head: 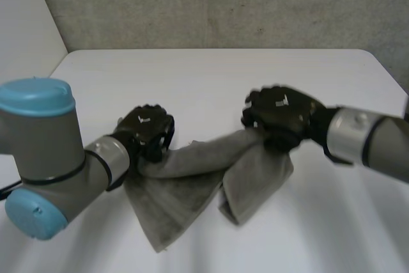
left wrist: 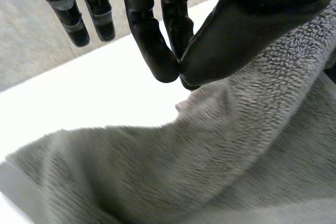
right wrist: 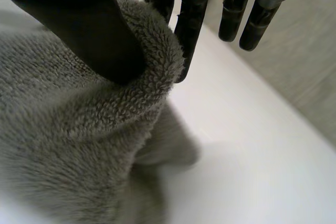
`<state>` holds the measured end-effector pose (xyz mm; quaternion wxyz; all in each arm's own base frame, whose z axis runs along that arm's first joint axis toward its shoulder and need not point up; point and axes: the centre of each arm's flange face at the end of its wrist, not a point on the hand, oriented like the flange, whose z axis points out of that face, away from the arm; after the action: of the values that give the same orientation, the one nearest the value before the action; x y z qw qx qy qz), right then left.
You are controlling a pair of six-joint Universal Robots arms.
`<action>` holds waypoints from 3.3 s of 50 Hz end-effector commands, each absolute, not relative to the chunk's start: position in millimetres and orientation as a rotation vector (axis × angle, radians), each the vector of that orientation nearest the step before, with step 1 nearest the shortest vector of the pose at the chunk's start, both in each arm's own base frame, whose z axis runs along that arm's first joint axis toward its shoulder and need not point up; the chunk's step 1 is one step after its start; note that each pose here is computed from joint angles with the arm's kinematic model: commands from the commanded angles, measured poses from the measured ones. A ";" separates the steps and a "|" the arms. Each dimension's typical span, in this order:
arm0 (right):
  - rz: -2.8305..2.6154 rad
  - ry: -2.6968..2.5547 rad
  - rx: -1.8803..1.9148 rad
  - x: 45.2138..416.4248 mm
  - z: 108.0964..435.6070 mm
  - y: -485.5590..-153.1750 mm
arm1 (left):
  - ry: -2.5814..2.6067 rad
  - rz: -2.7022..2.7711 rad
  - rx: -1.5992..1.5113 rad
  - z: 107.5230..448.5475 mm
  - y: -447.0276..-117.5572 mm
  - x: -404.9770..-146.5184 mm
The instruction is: Fold the towel.
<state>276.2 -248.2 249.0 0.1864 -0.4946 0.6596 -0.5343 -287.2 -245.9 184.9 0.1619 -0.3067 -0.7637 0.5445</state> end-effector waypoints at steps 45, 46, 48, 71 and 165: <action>-1.692 2.329 -0.998 242.7 152.7 -242.0 | -2.296 1.559 -0.809 143.1 -155.2 -355.0; -1.692 2.329 -0.998 242.7 152.7 -242.0 | -2.296 1.559 -0.809 143.1 -155.2 -355.1; -1.687 2.335 -1.005 242.8 149.1 -242.7 | -2.276 1.535 -0.788 139.3 -150.2 -364.5; -1.822 2.320 -1.029 245.9 134.9 -268.5 | -2.163 1.584 -0.496 120.8 -175.4 -397.0; -2.166 1.780 -1.443 296.5 259.5 -303.3 | -2.178 1.976 -0.711 206.7 -309.9 -296.2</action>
<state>284.9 -310.4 252.1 0.0081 -0.4708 0.5702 -0.6732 -279.6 -322.9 210.8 0.0294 -0.2313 -0.7156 0.6584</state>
